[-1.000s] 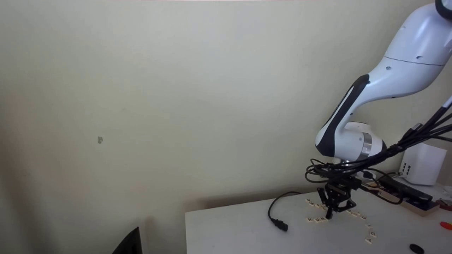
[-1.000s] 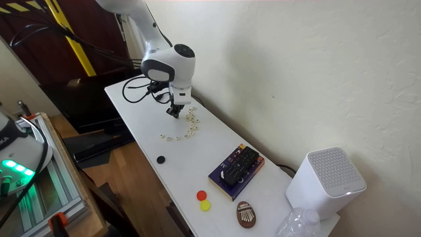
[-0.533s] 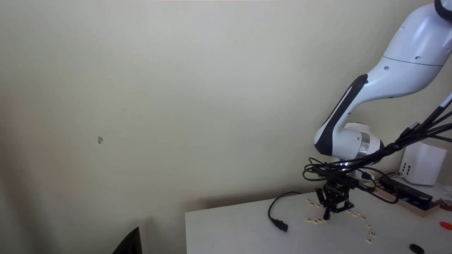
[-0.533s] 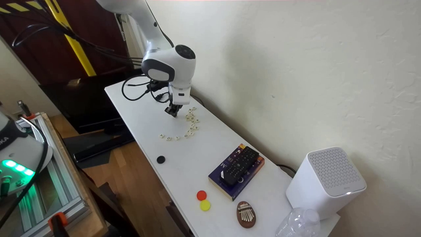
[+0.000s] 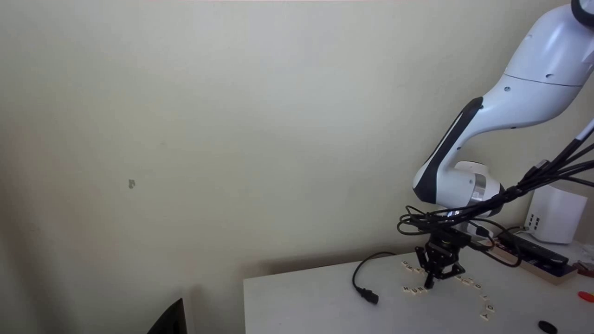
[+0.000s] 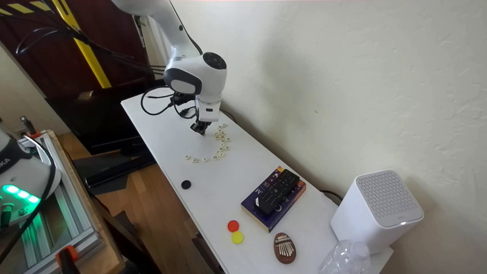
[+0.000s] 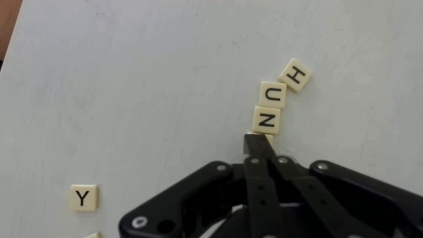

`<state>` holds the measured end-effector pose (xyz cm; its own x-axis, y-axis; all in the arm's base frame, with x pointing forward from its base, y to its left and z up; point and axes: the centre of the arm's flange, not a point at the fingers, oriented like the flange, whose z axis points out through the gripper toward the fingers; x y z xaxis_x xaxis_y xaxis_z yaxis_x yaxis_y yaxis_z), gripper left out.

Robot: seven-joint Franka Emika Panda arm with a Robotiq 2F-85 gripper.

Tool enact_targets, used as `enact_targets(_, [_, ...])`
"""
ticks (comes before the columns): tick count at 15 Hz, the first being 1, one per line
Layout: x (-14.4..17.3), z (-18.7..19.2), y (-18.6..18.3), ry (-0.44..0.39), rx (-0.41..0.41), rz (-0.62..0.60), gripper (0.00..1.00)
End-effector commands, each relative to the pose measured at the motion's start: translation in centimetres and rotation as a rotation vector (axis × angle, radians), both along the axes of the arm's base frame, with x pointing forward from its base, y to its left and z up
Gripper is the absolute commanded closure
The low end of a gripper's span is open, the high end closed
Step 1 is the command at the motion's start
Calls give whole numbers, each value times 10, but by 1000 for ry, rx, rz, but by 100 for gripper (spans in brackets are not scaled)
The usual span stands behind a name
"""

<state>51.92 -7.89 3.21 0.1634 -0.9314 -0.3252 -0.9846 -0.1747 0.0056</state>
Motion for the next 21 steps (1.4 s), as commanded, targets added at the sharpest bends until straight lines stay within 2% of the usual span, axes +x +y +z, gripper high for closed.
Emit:
enact_targets(1, [-7, 15, 2, -35, -2, -34, 100])
enact_targets(6, [-2, 24, 6, -75, -2, -25, 100])
enact_targets(21, [24, 23, 64, -93, -85, 343, 100])
